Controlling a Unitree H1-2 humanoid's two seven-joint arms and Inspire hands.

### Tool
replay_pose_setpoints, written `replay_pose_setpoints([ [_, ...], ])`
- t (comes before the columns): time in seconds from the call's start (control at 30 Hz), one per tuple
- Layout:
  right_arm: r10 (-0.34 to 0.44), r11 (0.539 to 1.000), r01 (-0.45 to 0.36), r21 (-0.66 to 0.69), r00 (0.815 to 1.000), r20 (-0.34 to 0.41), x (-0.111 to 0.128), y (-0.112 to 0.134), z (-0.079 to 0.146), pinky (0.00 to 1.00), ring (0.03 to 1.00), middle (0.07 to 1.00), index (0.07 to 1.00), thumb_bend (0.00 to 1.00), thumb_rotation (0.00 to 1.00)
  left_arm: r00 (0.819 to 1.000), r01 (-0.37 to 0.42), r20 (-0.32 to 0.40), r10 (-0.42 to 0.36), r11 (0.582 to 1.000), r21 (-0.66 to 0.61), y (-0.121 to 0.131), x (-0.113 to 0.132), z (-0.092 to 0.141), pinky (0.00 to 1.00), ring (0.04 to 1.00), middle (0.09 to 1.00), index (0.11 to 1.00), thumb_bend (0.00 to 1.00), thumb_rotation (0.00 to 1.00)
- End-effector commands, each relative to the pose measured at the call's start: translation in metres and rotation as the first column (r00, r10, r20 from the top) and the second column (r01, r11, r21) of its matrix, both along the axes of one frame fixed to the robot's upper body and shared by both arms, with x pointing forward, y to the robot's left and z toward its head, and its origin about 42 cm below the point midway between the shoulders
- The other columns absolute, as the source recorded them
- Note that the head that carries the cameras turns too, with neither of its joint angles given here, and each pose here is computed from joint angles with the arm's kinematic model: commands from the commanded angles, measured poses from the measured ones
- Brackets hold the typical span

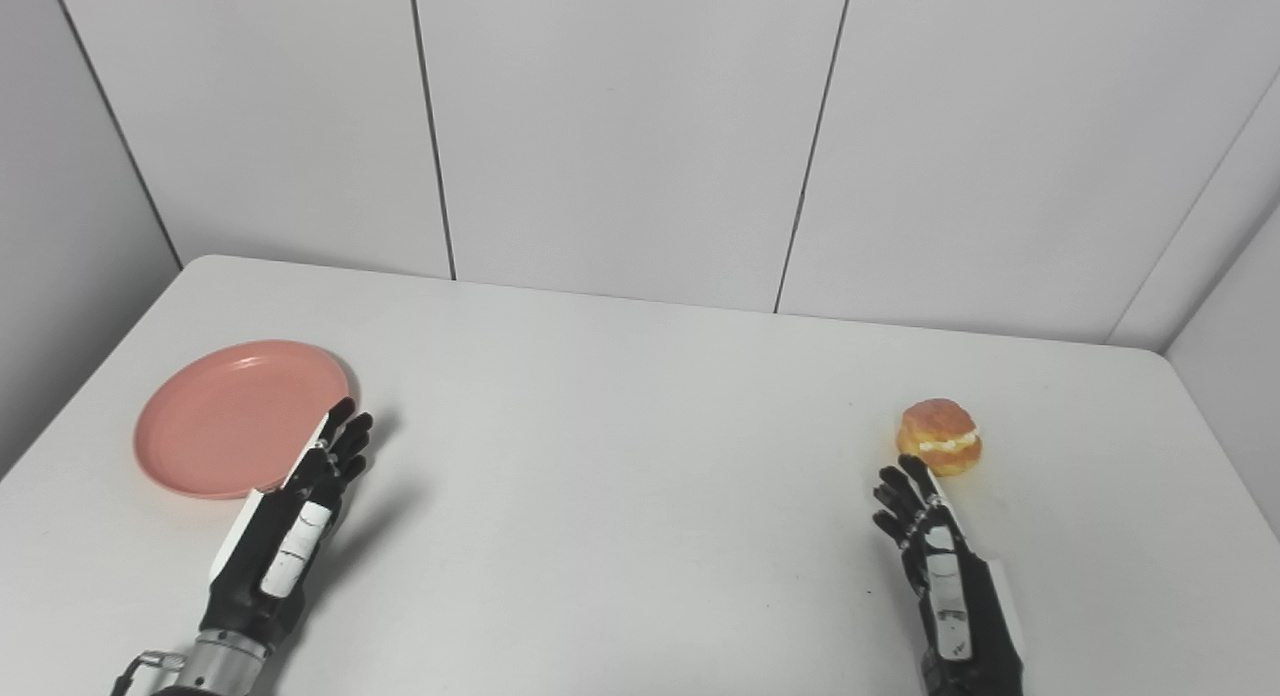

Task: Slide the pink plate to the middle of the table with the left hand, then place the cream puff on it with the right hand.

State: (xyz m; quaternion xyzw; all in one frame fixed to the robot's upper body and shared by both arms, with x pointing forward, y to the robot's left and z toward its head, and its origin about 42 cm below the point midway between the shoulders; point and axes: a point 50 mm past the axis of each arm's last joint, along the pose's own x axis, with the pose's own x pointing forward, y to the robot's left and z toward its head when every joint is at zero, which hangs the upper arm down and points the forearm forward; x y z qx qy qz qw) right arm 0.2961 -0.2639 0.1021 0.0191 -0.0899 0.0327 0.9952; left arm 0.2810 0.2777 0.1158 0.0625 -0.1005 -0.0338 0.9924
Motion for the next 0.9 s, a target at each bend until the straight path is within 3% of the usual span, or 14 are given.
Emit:
replay_pose_setpoints([
  [0.0, -0.013, 1.000, 0.014, 0.005, 0.997, -0.071, -0.017, -0.010, -0.031, 0.92, 0.916, 0.910, 0.928, 0.88, 1.00, 0.992, -0.014, -0.127, 0.007, 0.998, -0.053, -0.019, -0.019, -0.047, 0.99, 0.995, 0.984, 0.994, 0.85, 0.87],
  [0.1, -0.007, 1.000, 0.008, 0.017, 0.997, -0.077, -0.015, -0.014, -0.035, 0.94, 0.929, 0.921, 0.936, 0.87, 1.00, 0.993, -0.009, -0.116, 0.003, 0.998, -0.054, -0.023, -0.016, -0.051, 0.99, 0.994, 0.987, 0.995, 0.81, 0.86],
  [0.33, -0.009, 1.000, 0.010, 0.020, 0.997, -0.083, -0.011, -0.021, -0.041, 0.96, 0.939, 0.931, 0.949, 0.86, 1.00, 0.994, -0.019, -0.110, 0.014, 0.999, -0.044, -0.031, -0.012, -0.058, 0.98, 0.985, 0.977, 0.988, 0.87, 0.84],
  [0.87, 0.001, 1.000, 0.001, 0.020, 0.996, -0.090, -0.008, -0.022, -0.046, 0.99, 0.942, 0.939, 0.970, 0.86, 1.00, 0.994, -0.031, -0.109, 0.028, 0.999, -0.031, -0.037, -0.010, -0.062, 0.95, 0.971, 0.973, 0.993, 0.88, 0.86],
])
